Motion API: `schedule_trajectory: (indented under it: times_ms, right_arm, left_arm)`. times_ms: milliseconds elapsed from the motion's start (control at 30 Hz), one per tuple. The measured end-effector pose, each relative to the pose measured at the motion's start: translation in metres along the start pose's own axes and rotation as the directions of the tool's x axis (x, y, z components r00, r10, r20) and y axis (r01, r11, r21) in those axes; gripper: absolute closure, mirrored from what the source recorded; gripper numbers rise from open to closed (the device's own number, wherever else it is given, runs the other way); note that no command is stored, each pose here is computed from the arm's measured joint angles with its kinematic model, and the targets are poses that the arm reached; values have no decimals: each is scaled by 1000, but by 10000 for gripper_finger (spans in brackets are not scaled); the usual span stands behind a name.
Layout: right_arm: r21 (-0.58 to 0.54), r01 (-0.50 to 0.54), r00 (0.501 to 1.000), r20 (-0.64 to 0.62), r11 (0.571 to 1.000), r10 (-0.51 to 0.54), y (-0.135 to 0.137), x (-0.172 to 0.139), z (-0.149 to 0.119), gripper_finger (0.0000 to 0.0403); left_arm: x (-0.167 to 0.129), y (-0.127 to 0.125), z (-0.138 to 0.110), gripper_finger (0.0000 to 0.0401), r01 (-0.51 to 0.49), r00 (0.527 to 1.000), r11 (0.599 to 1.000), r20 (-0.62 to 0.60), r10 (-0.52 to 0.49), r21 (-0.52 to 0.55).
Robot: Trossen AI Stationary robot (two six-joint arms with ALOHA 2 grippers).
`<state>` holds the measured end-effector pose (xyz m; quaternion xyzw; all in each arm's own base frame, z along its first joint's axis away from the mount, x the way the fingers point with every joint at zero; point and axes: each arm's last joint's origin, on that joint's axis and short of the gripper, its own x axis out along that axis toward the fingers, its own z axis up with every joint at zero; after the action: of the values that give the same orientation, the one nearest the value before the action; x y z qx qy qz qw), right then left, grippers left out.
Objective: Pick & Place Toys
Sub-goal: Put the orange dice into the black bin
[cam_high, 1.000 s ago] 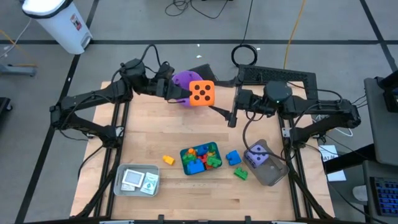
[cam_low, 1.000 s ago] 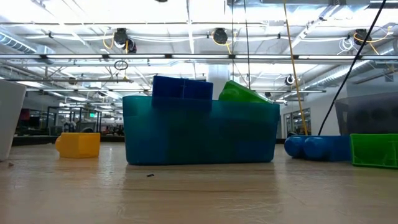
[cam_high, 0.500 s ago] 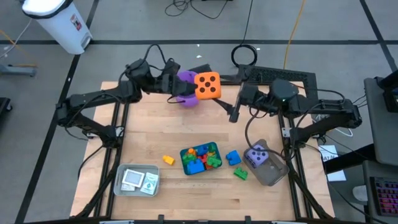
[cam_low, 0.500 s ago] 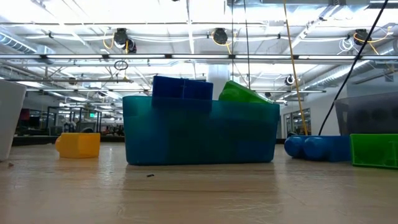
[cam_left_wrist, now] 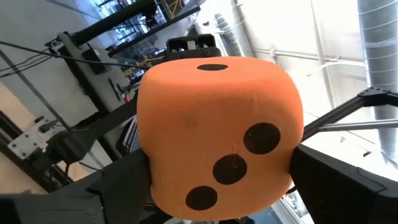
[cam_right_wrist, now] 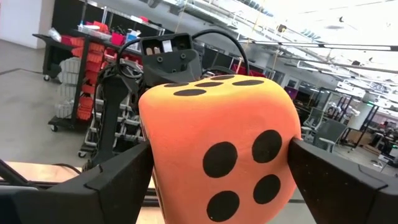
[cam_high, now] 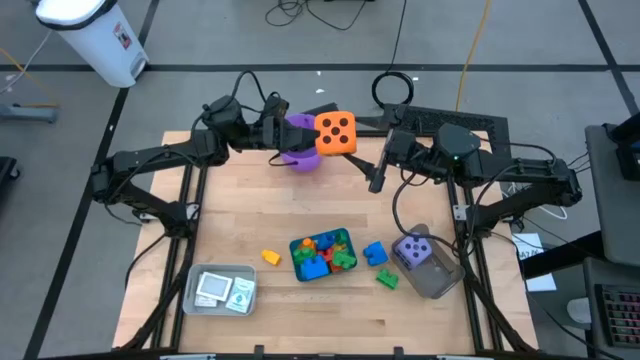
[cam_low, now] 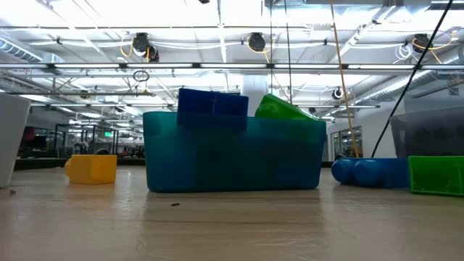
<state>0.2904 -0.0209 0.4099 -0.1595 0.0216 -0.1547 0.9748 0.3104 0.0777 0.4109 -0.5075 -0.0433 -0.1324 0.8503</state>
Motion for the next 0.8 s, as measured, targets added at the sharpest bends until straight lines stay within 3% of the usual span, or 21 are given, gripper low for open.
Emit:
schedule_trajectory:
  times_ms: [567,800]
  right_arm:
    - [12,-49,998,-25,999,49,3,1,-4,65]
    - [14,-48,999,-22,999,48,3,1,-4,65]
  left_arm:
    - [3,-3,0,48,45,999,998,29,-46,48]
    - [3,-3,0,110,42,999,997,29,-44,68]
